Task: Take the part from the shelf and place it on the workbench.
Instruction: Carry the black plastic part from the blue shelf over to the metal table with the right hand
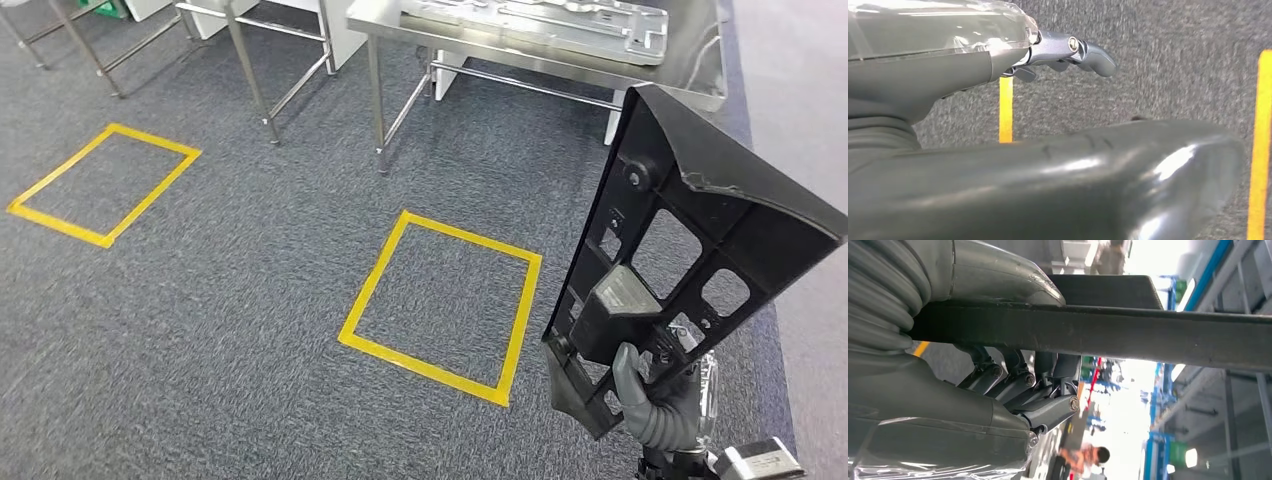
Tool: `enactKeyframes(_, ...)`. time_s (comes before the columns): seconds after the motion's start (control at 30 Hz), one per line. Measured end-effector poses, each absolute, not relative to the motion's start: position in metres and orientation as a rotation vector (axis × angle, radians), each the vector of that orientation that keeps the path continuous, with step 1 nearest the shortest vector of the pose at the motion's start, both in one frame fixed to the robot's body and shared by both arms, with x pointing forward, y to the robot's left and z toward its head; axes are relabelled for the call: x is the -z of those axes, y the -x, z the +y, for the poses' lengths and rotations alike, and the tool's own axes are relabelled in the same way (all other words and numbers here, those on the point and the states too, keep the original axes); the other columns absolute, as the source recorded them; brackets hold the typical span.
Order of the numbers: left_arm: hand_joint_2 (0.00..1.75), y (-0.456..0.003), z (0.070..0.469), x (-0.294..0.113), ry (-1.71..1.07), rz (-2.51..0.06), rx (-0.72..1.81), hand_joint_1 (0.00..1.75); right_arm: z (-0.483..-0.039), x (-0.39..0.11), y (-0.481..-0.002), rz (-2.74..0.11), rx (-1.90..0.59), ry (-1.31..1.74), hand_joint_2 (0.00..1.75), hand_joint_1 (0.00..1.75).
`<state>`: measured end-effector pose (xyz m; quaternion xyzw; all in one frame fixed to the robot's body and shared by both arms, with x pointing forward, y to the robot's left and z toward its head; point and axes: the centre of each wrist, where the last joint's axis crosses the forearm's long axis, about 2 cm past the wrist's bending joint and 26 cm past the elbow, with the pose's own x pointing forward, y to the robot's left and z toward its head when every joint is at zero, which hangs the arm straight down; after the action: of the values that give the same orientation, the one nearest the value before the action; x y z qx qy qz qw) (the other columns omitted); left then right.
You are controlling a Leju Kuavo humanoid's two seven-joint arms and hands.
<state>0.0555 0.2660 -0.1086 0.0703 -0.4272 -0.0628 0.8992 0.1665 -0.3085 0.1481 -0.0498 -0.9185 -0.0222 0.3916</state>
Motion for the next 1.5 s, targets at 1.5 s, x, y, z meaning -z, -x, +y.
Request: enactKeyframes(1.5, 0.00, -0.040, 0.305, 0.112, -0.118, -0.746, 0.035, 0.00, -0.308, -0.147, -0.172, -2.234, -0.056, 0.348, 1.75, 1.75)
